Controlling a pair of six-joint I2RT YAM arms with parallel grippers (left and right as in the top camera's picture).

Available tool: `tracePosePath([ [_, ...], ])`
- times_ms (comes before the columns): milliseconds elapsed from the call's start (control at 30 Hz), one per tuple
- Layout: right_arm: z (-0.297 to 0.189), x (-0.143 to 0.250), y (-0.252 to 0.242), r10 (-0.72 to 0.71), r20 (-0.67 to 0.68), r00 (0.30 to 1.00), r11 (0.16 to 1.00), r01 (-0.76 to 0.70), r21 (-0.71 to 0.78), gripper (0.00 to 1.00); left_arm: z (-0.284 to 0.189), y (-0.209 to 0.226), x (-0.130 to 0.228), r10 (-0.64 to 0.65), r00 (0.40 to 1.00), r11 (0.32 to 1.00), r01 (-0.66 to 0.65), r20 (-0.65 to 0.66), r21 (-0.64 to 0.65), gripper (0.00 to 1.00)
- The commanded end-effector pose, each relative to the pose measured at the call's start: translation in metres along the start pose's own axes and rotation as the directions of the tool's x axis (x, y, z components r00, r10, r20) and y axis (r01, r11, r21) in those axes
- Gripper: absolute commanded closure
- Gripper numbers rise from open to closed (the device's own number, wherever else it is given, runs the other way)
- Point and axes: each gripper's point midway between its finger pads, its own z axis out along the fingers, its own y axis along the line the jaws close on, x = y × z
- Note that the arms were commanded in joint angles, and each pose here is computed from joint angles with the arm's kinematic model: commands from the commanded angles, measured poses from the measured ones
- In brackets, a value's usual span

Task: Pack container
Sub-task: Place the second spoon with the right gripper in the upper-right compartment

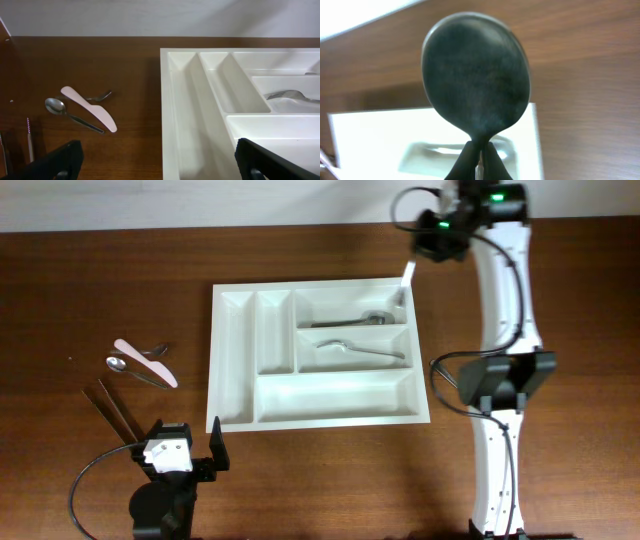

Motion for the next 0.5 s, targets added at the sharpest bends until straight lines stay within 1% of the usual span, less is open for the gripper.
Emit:
tracePosePath([
  [0,0.005,0.0,0.033,0.326,0.122,0.937,0.942,-0.332,0.035,0.96,0.0,-0.002,0.001,0.016,1.0,1.0,-0.016,0.002,0.011,0.01],
  [33,0.006,0.0,0.033,0.379,0.152,0.913,0.919,-0.39,0.049,0.96,0.0,-0.002,0.001,0.016,1.0,1.0,-0.016,0.002,0.011,0.01],
  [100,0.008,0.006,0.034,0.518,0.258,0.816,0.828,-0.553,0.087,0.96,0.0,-0.002,0.001,0.016,1.0,1.0,-0.016,0.002,0.011,0.01],
  [167,0.009,0.014,0.034,0.588,0.342,0.733,0.751,-0.652,0.103,0.96,0.0,-0.002,0.001,0.016,1.0,1.0,-0.016,0.002,0.011,0.01],
  [200,0.01,0.018,0.035,0.604,0.368,0.707,0.728,-0.677,0.106,0.96,0.0,-0.002,0.001,0.016,1.0,1.0,-0.016,0.002,0.011,0.01],
  [300,0.017,0.032,0.043,0.617,0.404,0.675,0.697,-0.708,0.118,0.96,0.0,-0.002,0.001,0.016,1.0,1.0,-0.016,0.002,0.011,0.01],
  [400,0.028,0.048,0.048,0.625,0.4,0.671,0.68,-0.719,0.143,0.96,0.0,-0.002,0.001,0.016,1.0,1.0,-0.016,0.002,0.011,0.01],
  [467,0.036,0.06,0.042,0.646,0.397,0.652,0.643,-0.745,0.176,0.96,0.0,-0.002,0.001,0.016,1.0,1.0,-0.016,0.002,0.011,0.01],
])
